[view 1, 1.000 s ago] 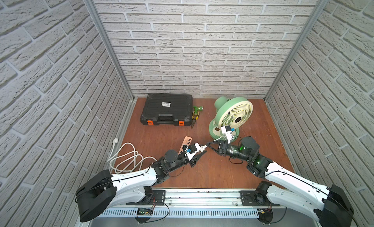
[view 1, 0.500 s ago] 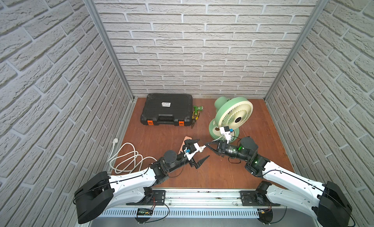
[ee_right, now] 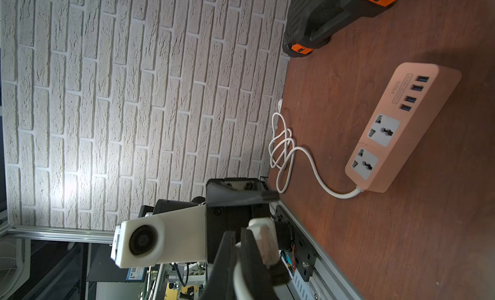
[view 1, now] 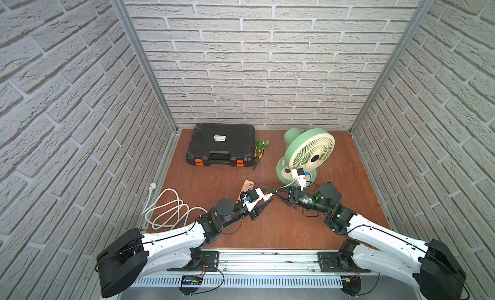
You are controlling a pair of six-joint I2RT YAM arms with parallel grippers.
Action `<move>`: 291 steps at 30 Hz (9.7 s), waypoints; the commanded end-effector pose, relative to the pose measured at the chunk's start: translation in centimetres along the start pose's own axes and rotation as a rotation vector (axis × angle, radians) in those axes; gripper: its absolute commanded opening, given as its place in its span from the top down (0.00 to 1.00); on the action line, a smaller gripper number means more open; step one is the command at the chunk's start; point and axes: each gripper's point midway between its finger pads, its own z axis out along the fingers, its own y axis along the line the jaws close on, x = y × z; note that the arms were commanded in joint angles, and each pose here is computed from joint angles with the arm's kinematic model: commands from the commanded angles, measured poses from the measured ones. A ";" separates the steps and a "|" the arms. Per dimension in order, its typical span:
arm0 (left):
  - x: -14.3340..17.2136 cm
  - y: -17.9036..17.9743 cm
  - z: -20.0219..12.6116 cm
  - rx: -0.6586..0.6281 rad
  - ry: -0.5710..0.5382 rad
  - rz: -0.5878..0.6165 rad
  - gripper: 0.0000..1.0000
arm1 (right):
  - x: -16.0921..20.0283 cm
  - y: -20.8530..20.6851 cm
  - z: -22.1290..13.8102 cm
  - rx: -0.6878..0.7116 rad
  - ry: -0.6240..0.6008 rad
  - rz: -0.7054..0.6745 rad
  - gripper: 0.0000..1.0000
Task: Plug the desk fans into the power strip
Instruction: Pick up the plug from the center of the board, then move the socket to the center of the board, then insert the plug into the socket.
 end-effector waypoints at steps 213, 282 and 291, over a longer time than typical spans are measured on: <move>19.0 9.6 -8.2 -0.889 0.763 -0.911 1.00 | 0.4 -7.7 6.8 0.972 -0.073 -0.474 0.97; 20.4 5.3 -4.3 -0.579 0.384 -1.075 1.00 | 0.6 -12.1 9.4 1.240 -0.084 -0.356 0.97; 20.0 5.4 -4.6 -0.598 0.395 -1.035 1.00 | 0.2 -12.4 8.1 1.307 -0.105 -0.355 0.97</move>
